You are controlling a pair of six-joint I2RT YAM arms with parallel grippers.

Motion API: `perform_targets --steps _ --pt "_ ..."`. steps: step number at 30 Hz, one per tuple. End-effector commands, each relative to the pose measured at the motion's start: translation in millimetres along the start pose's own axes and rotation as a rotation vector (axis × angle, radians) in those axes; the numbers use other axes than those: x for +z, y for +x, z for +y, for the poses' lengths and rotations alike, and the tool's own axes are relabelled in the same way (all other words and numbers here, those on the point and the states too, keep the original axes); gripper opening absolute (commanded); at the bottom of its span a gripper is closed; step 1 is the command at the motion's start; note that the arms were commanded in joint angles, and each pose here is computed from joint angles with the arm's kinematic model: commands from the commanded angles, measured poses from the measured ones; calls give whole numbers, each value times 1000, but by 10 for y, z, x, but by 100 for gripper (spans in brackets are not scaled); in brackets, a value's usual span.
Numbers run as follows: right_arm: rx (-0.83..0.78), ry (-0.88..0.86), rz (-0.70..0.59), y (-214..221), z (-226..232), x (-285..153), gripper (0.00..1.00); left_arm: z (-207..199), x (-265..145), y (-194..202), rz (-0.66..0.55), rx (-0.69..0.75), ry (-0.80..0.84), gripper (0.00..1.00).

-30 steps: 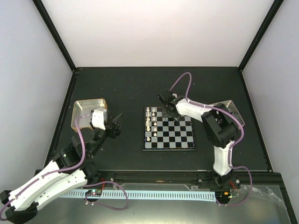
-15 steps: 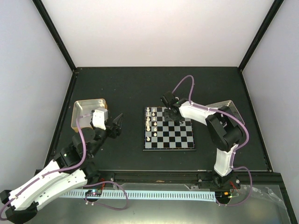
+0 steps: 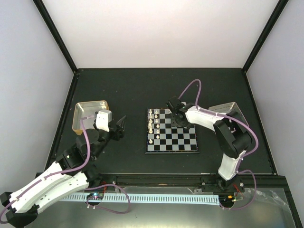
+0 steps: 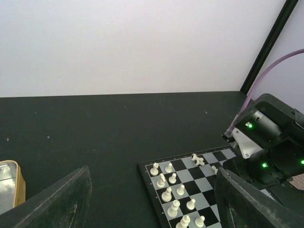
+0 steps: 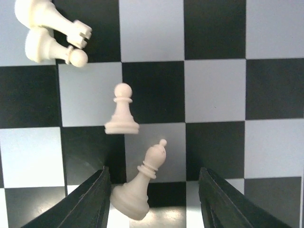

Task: Set up the chess pieces on the board
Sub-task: Pick up the chess piece from the chessboard.

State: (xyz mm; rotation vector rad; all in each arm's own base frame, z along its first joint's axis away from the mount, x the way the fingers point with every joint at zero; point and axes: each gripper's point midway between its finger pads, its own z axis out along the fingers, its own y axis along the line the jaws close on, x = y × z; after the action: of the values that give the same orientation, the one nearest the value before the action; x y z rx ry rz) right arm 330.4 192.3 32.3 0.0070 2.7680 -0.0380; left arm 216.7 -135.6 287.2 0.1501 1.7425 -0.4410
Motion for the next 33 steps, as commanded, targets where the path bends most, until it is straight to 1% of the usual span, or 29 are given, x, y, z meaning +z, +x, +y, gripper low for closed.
perform_targets --steps 1,5,9,13,17,20,25,27,29,33 --pt "12 14 -3 68 -76 -88 52 -12 4 -35 -5 4 4 73" --pt "24 -3 -19 14 -37 -107 53 -21 10 -41 -6 7 6 73" --pt "50 8 -33 -32 -37 -103 48 -17 11 -36 -3 9 4 73" --pt "73 50 -43 -4 -128 -83 38 -17 9 -34 -3 9 4 73" --pt "94 53 -44 50 -172 -97 29 -26 17 -31 -2 5 7 73" --pt "99 36 -39 88 -157 -101 17 -47 31 -23 2 1 15 73" --pt "99 2 -42 129 -114 -135 12 -93 65 11 16 -21 33 74" --pt "90 -27 -65 119 -92 -168 10 -129 88 45 30 -41 48 75" --pt "80 -87 -121 48 -40 -276 10 -178 115 80 49 -61 67 76" --pt "12 -331 -284 -133 219 -719 10 -335 152 103 86 -113 134 78"
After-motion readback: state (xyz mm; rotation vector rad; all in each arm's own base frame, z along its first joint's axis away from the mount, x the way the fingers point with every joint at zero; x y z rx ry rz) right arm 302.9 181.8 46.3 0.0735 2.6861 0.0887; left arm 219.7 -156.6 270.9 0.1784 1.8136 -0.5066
